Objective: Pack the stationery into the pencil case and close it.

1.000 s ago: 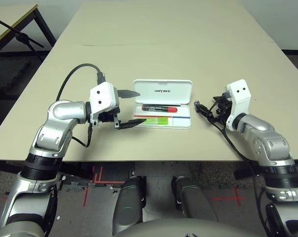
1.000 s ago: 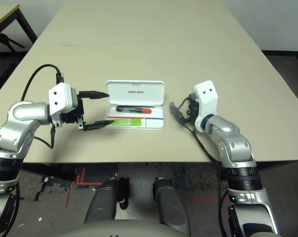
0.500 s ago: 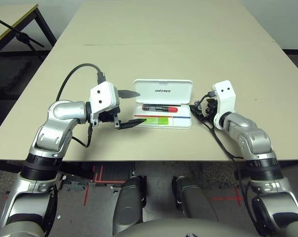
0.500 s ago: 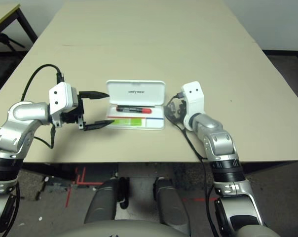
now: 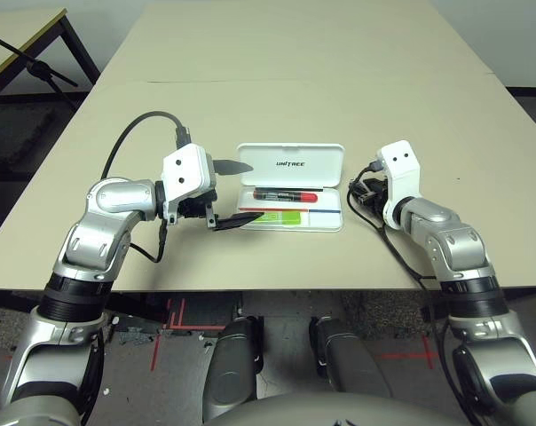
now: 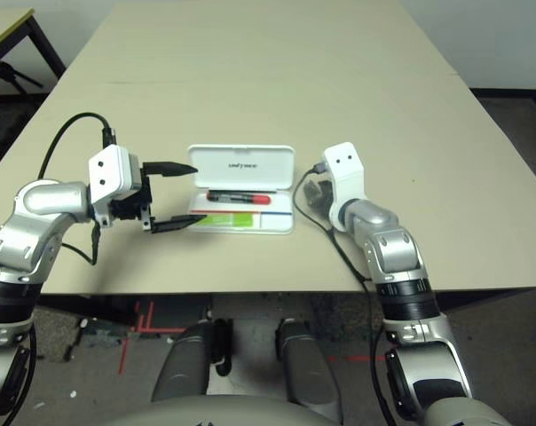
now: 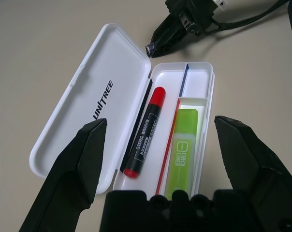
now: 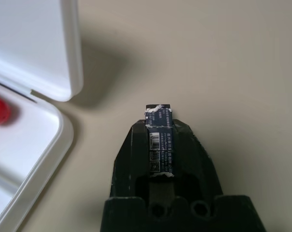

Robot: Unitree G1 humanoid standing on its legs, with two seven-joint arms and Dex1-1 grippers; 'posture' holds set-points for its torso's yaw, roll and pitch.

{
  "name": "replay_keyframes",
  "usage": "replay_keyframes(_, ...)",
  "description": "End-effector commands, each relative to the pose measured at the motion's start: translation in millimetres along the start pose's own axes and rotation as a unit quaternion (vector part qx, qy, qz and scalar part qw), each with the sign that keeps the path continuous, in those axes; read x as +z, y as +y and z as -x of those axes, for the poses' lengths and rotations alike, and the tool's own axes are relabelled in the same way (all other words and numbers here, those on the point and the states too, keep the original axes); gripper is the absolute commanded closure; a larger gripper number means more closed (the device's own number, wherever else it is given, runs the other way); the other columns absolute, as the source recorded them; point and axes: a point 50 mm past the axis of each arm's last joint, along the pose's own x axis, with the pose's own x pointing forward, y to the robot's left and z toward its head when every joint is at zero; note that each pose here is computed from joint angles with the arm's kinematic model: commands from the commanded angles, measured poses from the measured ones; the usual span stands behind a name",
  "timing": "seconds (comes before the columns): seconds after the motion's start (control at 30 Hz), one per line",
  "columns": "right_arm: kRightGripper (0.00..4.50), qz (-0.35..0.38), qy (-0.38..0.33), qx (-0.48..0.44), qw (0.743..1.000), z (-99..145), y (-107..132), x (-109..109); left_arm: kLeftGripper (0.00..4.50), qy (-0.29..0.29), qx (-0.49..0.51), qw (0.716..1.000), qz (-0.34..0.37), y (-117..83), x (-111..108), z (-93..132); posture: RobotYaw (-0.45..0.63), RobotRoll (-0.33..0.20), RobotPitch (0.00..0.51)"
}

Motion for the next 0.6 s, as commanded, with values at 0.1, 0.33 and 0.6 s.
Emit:
replay_keyframes(0.1,4.14,0.025,0.011,0.021,0.999,11,-16,9,0.0,-0.002,-0.011,1.0,-0.003,-2,3,-2,-0.03,0.0,0.149)
replay_keyframes(0.33,4.14,0.077,0.007,0.082,0.994,23,-29,23,0.0,-0.002,-0.012,1.0,-0.003,-2,3,-3,-0.04,0.0,0.149)
replay_keyframes(0.6,4.14,0.178,0.002,0.266,0.947,43,-25,42,0.0,0.001,-0.012,1.0,-0.002,-2,2,0,-0.03,0.0,0.151)
